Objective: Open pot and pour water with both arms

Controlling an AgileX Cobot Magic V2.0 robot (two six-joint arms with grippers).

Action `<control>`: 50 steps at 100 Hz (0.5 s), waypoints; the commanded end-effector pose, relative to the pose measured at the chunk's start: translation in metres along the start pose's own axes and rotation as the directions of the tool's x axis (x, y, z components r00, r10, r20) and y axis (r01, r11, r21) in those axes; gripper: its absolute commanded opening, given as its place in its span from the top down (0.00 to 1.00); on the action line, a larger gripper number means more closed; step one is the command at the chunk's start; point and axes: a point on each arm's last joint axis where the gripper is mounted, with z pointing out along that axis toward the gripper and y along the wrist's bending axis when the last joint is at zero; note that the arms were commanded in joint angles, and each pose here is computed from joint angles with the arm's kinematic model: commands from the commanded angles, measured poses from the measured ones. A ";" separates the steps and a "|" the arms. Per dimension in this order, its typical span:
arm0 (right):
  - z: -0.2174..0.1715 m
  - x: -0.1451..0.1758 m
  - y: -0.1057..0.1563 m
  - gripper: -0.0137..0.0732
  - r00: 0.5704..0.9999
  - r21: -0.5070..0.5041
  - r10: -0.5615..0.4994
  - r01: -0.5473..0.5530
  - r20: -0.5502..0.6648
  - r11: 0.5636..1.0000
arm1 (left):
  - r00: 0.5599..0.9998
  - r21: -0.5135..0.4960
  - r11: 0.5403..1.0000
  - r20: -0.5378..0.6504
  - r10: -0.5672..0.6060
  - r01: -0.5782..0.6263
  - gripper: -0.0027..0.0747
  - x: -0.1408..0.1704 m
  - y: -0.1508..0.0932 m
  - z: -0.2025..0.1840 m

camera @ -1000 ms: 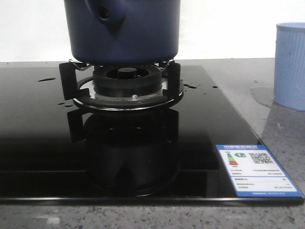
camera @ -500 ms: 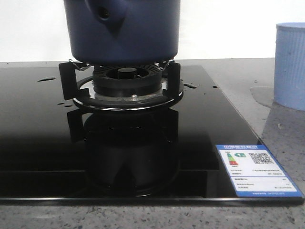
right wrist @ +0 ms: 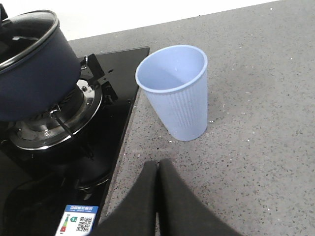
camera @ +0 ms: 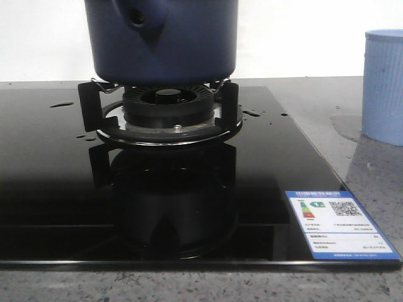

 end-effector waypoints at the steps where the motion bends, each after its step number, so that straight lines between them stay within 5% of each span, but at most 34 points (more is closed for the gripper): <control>1: -0.002 -0.015 0.002 0.93 0.996 0.000 -0.010 0.010 0.087 1.000 | 0.993 0.039 0.999 0.119 0.015 -0.020 0.50 -0.031 -0.012 -0.006; 16: -0.002 -0.015 0.002 0.93 0.996 0.000 -0.010 0.010 0.087 1.000 | 0.990 0.045 0.999 0.140 0.001 -0.007 0.63 -0.033 -0.012 -0.006; 50: -0.004 -0.026 0.003 0.93 0.977 0.009 -0.071 0.071 0.203 0.997 | 0.955 -0.034 0.999 0.291 0.046 -0.037 0.63 -0.076 -0.020 -0.047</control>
